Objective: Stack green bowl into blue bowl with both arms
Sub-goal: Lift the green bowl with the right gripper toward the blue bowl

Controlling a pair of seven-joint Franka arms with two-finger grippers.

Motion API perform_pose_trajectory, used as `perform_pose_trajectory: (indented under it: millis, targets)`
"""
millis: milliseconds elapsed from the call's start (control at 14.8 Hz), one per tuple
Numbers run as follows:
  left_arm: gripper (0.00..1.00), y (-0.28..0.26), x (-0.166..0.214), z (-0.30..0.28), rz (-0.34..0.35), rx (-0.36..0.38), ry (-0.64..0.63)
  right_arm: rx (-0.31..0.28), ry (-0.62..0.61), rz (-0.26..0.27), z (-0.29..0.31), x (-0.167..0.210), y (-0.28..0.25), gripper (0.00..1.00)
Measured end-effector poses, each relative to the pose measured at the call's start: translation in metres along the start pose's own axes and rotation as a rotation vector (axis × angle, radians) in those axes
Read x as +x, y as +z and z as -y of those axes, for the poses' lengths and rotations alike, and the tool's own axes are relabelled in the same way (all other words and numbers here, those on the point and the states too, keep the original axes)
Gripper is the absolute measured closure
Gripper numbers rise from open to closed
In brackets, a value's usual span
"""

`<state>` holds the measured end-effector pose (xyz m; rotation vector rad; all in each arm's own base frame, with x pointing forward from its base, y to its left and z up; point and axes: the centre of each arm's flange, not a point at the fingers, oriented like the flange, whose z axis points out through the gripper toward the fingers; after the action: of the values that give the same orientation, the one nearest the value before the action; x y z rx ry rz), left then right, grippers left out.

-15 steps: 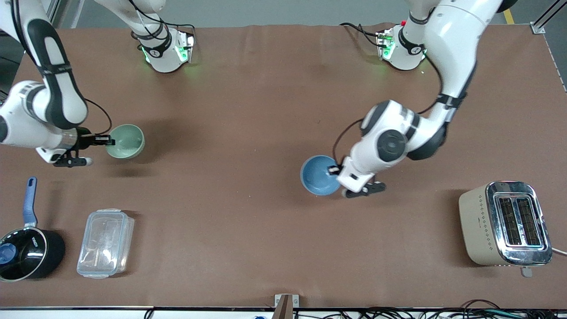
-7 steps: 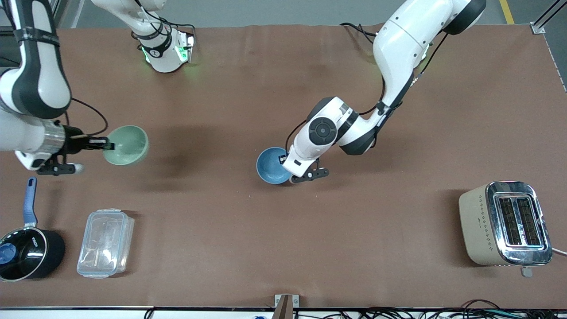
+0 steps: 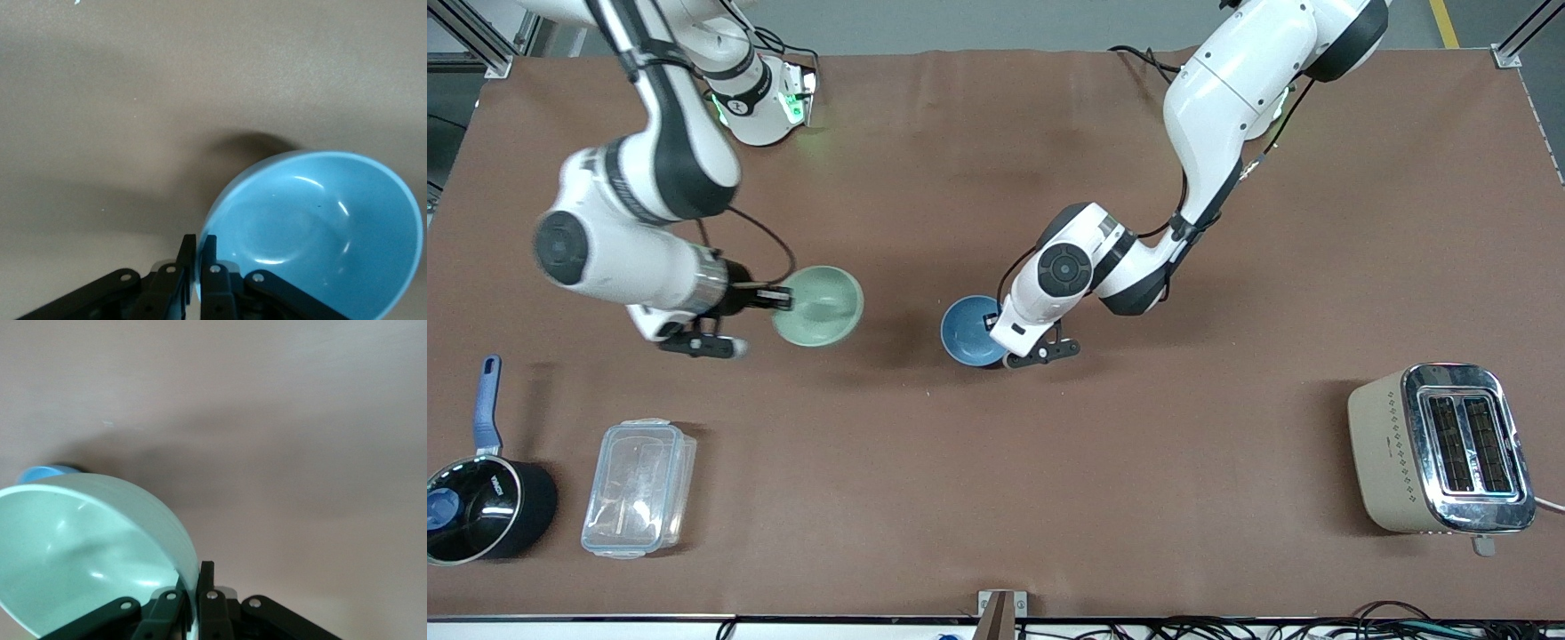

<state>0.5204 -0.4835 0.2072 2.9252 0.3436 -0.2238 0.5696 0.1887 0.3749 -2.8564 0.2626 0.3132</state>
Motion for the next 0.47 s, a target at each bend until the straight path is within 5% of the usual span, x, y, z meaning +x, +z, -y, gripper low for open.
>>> perform_pose_trajectory:
  millis: [270,473]
  targets:
    - [0.49,-0.026,0.013,-0.006,-0.043,-0.039,-0.027,0.019,0.092,0.008,0.061,-0.007,0.066,0.95]
    - [0.21,-0.095,0.044,0.009,-0.145,-0.002,-0.011,0.005,0.138,0.027,0.101,-0.019,0.095,0.95]
